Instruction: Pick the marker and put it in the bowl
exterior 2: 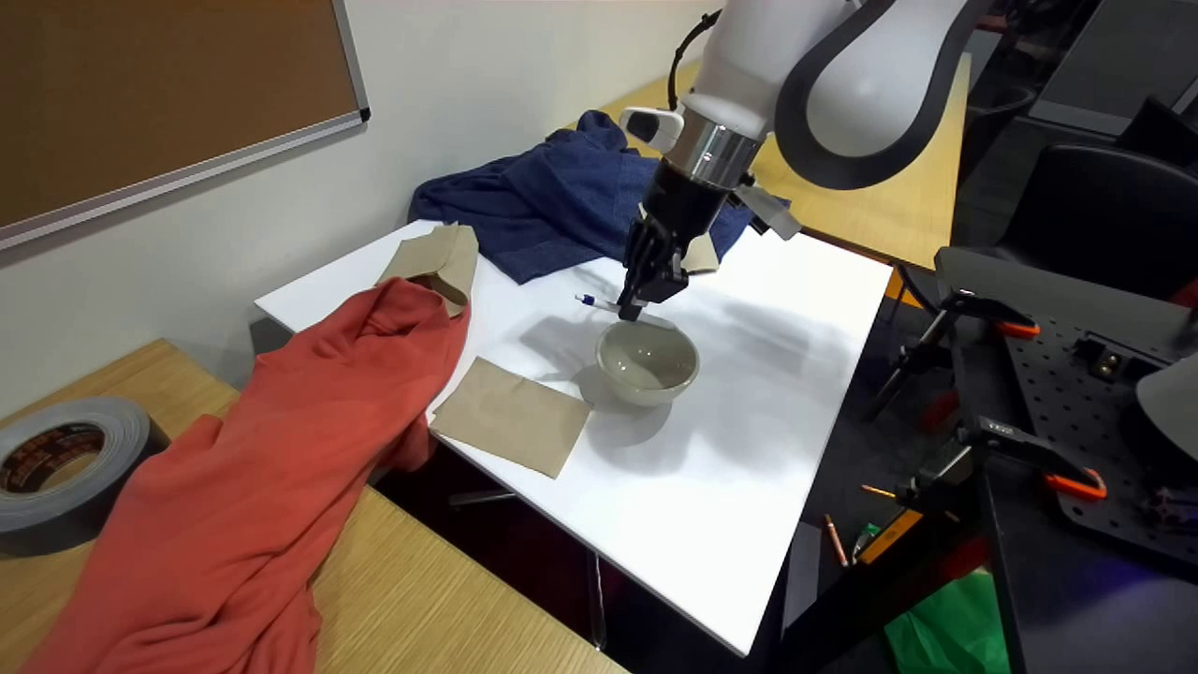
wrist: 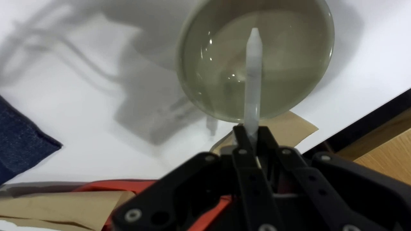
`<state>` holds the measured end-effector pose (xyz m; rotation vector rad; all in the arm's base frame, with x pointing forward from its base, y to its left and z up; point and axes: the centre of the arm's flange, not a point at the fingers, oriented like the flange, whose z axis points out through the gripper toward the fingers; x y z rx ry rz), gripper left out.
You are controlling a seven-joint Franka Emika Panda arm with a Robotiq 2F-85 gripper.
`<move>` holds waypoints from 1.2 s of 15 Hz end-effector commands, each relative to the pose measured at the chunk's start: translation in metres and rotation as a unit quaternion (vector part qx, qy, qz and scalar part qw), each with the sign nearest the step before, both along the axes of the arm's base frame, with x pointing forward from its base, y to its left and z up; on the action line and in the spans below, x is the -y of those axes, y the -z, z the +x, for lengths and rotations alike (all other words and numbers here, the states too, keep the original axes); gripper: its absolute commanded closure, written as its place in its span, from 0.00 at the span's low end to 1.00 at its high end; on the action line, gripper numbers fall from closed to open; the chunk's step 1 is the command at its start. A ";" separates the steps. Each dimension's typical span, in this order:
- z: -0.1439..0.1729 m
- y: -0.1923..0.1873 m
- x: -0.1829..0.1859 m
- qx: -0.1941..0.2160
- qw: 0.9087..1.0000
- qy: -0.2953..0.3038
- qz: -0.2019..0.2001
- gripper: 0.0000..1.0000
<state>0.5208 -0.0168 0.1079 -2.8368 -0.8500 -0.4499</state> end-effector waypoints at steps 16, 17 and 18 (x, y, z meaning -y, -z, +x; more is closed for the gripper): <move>0.001 0.013 -0.002 0.012 1.000 -0.016 -0.017 0.11; 0.000 0.007 -0.005 0.017 1.000 -0.018 -0.017 0.02; 0.000 0.000 -0.007 0.026 0.999 -0.020 -0.017 0.00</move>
